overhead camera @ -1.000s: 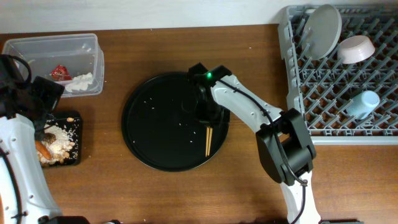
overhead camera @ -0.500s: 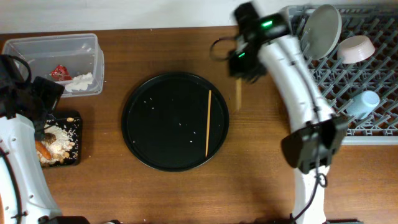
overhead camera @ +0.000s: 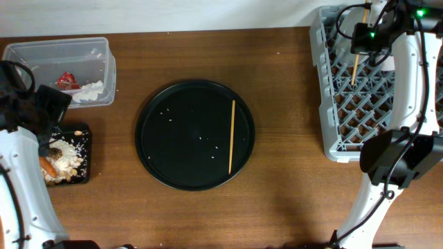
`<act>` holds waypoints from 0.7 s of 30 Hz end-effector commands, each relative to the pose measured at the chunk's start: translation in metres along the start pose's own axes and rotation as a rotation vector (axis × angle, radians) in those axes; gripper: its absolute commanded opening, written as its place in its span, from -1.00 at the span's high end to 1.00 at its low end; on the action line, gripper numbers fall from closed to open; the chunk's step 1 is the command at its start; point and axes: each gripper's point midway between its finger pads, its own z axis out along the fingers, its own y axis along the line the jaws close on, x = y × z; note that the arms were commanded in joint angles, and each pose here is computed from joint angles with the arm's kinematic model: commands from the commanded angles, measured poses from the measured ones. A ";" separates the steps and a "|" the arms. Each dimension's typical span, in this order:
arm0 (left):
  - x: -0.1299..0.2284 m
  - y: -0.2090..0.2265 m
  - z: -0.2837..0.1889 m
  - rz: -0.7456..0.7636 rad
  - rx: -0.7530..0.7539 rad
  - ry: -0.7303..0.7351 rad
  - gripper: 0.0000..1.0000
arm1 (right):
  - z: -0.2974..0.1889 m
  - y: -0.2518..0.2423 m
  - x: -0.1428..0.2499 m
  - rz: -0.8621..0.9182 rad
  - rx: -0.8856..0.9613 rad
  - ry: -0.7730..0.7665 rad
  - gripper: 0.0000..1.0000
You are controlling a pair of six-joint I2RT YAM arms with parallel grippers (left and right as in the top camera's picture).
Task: Sort waste into correct bins and load items into the dishwasher rack
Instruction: 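Carry the chopstick right and insert it into the grey rack, then return the right gripper and grasp the second chopstick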
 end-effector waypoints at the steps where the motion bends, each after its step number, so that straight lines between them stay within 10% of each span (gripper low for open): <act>1: -0.001 0.003 0.001 -0.010 -0.015 -0.007 -0.98 | 0.016 0.006 -0.002 -0.129 -0.030 0.004 0.92; 13: -0.001 0.003 0.001 -0.009 -0.015 -0.007 -0.99 | 0.077 0.010 0.035 -0.107 -0.091 0.170 0.85; 21: -0.001 0.003 0.001 -0.010 -0.015 -0.007 -0.98 | 0.067 0.018 0.049 -0.091 -0.129 0.229 -0.08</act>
